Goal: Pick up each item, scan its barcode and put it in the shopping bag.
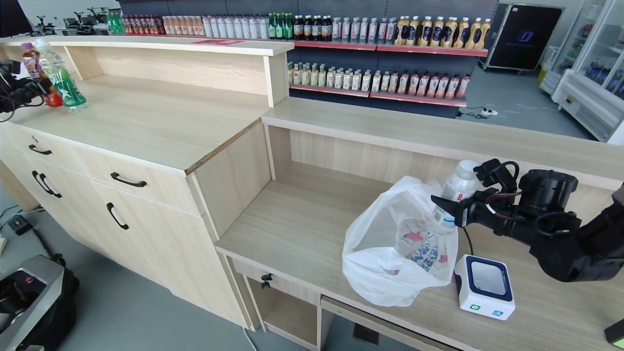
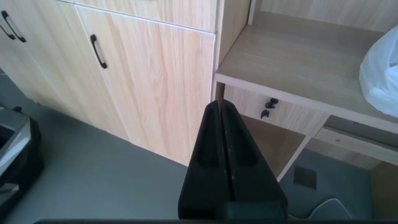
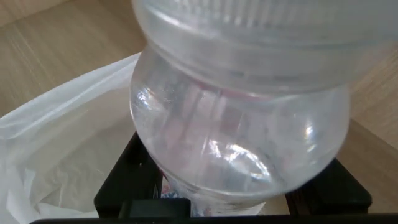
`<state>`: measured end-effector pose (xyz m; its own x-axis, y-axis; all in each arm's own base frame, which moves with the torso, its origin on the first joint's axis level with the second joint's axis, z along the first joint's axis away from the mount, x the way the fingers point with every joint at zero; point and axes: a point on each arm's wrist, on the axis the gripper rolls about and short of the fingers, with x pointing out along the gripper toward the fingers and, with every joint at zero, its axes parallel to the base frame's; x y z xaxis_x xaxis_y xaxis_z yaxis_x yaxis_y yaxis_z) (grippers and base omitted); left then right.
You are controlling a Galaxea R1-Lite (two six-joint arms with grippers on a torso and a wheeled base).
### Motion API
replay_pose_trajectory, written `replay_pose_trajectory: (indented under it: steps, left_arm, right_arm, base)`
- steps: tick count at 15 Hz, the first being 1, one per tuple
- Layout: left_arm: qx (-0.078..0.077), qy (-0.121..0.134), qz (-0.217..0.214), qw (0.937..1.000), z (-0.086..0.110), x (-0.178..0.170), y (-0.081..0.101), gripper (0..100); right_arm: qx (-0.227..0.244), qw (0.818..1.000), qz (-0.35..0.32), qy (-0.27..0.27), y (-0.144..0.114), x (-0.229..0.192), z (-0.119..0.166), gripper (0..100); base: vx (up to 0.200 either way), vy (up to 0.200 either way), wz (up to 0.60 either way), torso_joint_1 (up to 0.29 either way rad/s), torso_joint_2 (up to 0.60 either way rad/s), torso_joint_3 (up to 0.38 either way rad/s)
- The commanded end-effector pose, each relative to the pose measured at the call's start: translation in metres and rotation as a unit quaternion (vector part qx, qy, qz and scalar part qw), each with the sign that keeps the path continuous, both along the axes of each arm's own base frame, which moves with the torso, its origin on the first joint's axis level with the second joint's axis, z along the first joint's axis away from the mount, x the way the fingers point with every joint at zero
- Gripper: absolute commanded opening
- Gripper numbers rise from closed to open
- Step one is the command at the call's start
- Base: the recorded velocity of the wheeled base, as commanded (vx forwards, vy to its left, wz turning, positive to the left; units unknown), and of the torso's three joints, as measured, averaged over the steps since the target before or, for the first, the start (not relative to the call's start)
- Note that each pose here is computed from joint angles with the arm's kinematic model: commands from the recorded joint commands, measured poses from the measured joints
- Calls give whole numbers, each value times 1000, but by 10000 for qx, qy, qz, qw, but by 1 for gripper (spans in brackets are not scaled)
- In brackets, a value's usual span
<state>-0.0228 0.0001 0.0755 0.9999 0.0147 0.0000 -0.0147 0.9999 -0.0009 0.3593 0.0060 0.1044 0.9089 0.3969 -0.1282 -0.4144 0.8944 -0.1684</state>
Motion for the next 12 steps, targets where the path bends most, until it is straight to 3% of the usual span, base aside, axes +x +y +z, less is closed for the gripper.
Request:
replay_pose_trajectory:
  steps: [1, 12]
  left_arm:
    - [-3, 0, 3, 10000, 0, 0, 0, 0]
    - [4, 0, 3, 10000, 0, 0, 0, 0]
  right_arm:
    - [8, 9999, 39, 109, -8, 12, -18, 0]
    - [-64, 9981, 615, 23, -3, 43, -61, 0]
  base:
    - [0, 0, 0, 0, 0, 0]
    - [0, 0, 0, 0, 0, 0]
